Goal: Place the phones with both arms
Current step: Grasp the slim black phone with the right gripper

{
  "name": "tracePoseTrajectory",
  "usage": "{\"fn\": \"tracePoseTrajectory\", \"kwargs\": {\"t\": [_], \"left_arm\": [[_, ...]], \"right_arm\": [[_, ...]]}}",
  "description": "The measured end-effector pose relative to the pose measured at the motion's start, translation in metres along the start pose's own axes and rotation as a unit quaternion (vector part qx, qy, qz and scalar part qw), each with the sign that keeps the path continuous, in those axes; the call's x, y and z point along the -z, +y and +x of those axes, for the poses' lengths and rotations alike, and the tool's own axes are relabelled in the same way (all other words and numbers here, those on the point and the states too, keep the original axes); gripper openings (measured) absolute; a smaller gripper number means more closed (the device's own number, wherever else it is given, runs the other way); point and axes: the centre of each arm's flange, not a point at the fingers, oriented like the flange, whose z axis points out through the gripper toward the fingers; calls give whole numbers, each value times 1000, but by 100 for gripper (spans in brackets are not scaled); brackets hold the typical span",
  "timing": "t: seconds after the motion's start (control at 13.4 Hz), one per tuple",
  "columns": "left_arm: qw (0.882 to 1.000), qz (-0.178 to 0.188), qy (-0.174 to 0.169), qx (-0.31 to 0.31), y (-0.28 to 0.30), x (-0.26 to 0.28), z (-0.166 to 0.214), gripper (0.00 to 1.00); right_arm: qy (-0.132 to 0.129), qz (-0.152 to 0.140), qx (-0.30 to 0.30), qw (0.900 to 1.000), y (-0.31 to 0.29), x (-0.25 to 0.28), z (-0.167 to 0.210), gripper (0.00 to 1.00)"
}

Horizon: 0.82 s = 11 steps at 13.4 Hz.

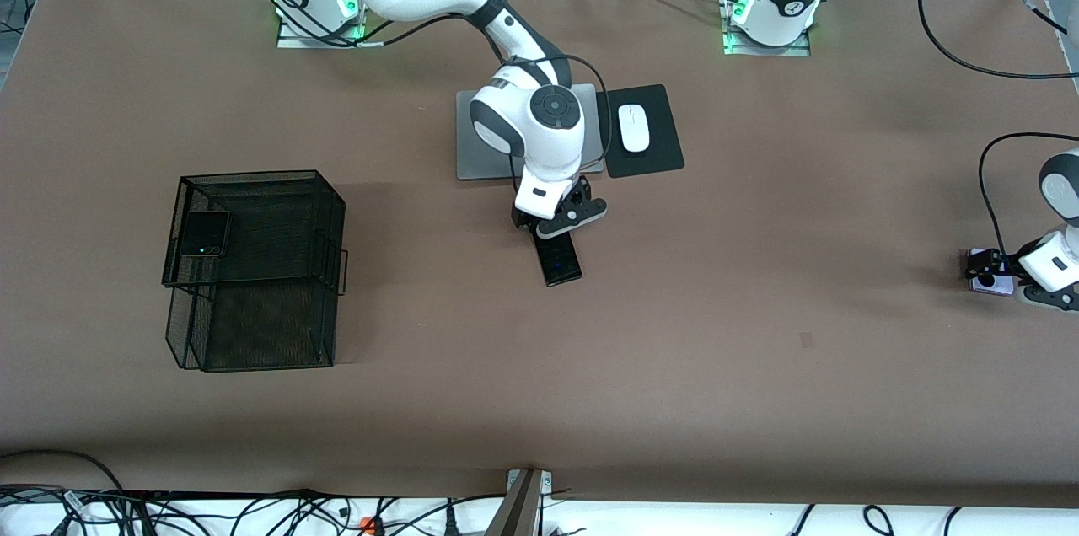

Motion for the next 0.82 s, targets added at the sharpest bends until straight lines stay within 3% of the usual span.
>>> {"fn": "tracePoseTrajectory", "kwargs": {"t": [0.82], "left_arm": [[1000,-7,-6,5,-3,-13,-9,100]], "right_arm": [[-4,2,-46,999,5,-35,-4,100]]}}
